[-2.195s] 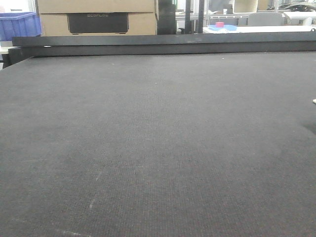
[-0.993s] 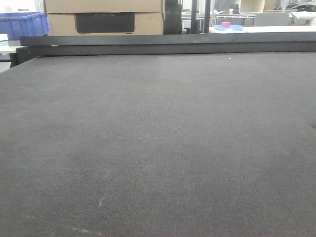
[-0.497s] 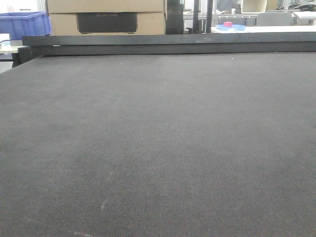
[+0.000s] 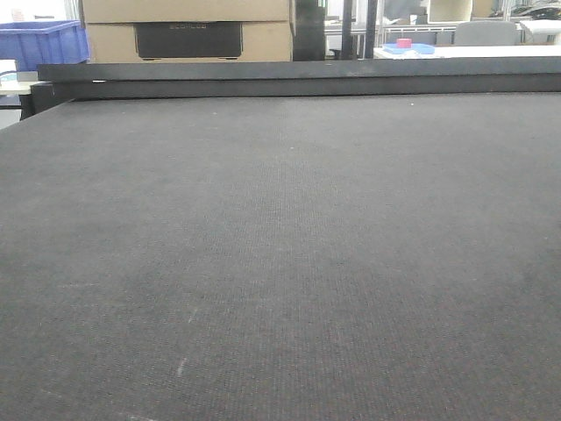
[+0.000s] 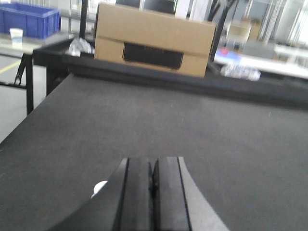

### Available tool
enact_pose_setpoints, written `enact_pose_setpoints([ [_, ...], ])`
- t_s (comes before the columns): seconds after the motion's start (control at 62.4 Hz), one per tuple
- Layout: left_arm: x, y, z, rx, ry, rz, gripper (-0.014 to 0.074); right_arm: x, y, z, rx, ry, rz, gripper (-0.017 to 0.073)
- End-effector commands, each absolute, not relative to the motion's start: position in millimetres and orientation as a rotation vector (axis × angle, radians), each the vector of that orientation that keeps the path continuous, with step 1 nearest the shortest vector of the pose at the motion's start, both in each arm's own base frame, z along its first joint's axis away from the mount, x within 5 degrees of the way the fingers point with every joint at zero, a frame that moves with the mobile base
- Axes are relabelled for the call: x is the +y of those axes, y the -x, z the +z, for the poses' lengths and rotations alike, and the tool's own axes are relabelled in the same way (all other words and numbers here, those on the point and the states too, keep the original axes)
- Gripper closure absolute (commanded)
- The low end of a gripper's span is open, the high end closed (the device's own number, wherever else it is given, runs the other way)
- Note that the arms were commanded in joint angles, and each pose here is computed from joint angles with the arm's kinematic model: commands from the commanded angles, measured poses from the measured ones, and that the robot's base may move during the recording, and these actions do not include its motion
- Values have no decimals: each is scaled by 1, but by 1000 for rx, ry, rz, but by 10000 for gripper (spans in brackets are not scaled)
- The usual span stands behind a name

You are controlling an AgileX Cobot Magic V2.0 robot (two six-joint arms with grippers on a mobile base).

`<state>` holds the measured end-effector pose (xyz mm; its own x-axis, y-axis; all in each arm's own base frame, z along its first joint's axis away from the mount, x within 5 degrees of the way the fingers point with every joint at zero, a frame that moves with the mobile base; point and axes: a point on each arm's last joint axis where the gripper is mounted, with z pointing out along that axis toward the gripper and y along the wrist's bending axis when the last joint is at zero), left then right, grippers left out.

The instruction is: Place valve from conveyor to right shelf box

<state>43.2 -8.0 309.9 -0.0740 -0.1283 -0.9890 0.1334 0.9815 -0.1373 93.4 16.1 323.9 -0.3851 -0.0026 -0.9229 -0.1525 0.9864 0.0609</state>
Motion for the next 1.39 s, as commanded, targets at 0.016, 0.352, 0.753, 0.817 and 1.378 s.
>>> enact_pose_setpoints([
  [0.016, -7, -49, 330, 1737, -28, -157, 705, 18, -114, 328, 2027, 111, 157, 727],
  [0.352, -13, -128, 367, 2100, -51, -94, 705, 23, -155, 322, 2214, 120, 155, 727],
  [0.753, -22, -206, 362, 2356, -49, -89, 705, 29, -191, 321, 2645, 142, 182, 463],
  [0.817, -23, -216, 359, 2418, -48, -92, 705, 30, -201, 322, 2681, 145, 182, 371],
  [1.378, -26, -242, 350, 2571, -52, -80, 705, 20, -275, 292, 2968, 198, -37, 53],
])
